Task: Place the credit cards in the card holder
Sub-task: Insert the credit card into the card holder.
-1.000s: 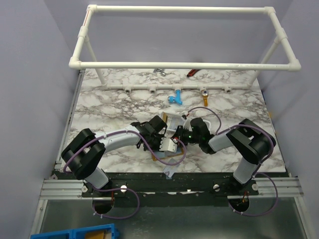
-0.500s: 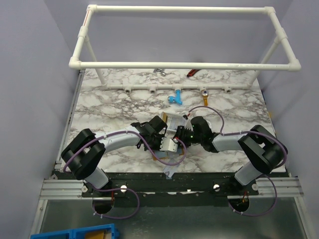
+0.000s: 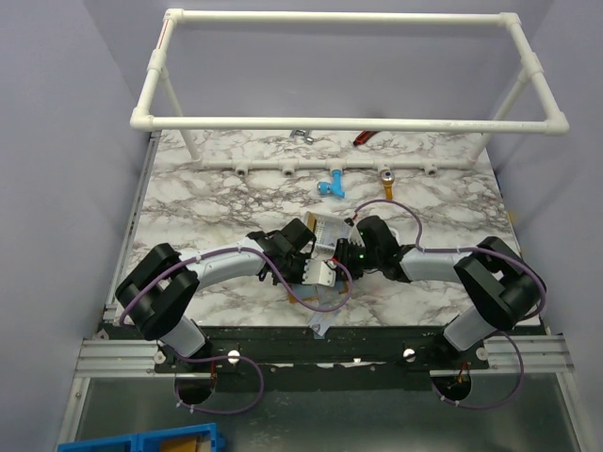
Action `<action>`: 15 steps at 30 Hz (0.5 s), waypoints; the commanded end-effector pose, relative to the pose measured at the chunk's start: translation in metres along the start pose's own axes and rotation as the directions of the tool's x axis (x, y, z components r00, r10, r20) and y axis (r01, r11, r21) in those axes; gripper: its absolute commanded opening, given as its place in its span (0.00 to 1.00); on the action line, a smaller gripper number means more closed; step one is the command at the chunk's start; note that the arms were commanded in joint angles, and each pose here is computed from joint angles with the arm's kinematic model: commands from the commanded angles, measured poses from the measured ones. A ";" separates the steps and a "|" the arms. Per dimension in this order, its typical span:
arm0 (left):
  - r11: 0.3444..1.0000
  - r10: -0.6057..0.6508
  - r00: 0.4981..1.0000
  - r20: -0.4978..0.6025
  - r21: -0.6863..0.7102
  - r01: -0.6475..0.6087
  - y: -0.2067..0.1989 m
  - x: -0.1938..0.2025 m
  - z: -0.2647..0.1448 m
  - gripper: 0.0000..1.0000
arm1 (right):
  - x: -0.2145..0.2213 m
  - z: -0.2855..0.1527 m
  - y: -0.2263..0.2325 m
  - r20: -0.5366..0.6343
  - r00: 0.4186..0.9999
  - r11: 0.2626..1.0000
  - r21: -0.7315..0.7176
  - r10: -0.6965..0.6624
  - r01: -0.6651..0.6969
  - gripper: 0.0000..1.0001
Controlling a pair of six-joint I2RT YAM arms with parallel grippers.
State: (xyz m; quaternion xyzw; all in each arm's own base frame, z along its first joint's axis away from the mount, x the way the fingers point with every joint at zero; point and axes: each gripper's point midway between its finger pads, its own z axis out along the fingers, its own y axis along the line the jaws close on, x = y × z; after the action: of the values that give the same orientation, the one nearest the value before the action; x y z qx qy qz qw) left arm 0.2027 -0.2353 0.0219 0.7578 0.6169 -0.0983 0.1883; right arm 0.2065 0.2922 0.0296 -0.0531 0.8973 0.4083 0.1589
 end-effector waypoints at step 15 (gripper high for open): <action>0.999 -0.022 0.999 -0.025 0.028 0.022 -0.009 0.011 0.007 0.15 | 0.000 -0.019 0.009 -0.043 0.999 1.000 0.027 0.016 -0.015 0.17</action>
State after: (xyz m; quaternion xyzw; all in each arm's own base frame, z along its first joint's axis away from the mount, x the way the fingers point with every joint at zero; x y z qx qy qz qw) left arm 0.2040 -0.2356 0.0223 0.7559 0.6186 -0.0982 0.1907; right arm 0.2006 0.2843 0.0391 -0.0495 0.9075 0.3925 0.1413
